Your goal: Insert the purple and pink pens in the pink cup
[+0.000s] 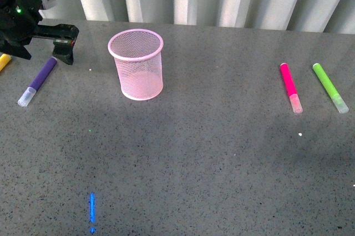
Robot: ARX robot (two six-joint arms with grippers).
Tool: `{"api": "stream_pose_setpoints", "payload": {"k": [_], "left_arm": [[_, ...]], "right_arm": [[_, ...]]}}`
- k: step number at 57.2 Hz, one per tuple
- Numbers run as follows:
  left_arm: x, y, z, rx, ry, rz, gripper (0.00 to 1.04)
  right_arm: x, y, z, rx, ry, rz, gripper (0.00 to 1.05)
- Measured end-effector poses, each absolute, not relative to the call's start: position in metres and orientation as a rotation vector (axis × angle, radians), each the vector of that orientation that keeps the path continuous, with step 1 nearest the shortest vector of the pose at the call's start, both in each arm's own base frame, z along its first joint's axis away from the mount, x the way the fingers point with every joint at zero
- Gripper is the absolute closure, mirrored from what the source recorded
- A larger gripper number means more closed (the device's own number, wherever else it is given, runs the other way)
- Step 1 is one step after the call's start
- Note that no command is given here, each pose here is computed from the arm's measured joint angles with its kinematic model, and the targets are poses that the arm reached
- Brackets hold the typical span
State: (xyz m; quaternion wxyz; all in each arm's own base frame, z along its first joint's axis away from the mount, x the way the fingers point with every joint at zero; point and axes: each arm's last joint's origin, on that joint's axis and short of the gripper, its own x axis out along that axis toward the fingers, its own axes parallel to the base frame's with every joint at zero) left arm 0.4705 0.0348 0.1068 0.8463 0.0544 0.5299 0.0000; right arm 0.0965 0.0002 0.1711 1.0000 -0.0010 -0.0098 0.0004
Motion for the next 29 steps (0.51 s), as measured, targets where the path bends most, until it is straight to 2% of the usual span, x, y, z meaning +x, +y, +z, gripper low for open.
{"api": "stream_pose_setpoints", "payload": {"k": [29], "left_arm": [[0.474,0.044,0.086,0.096,1.151,-0.007,0.07]], "right_arm": [[0.096,0.0,0.171,-0.002,-0.02,0.001,0.07]]}}
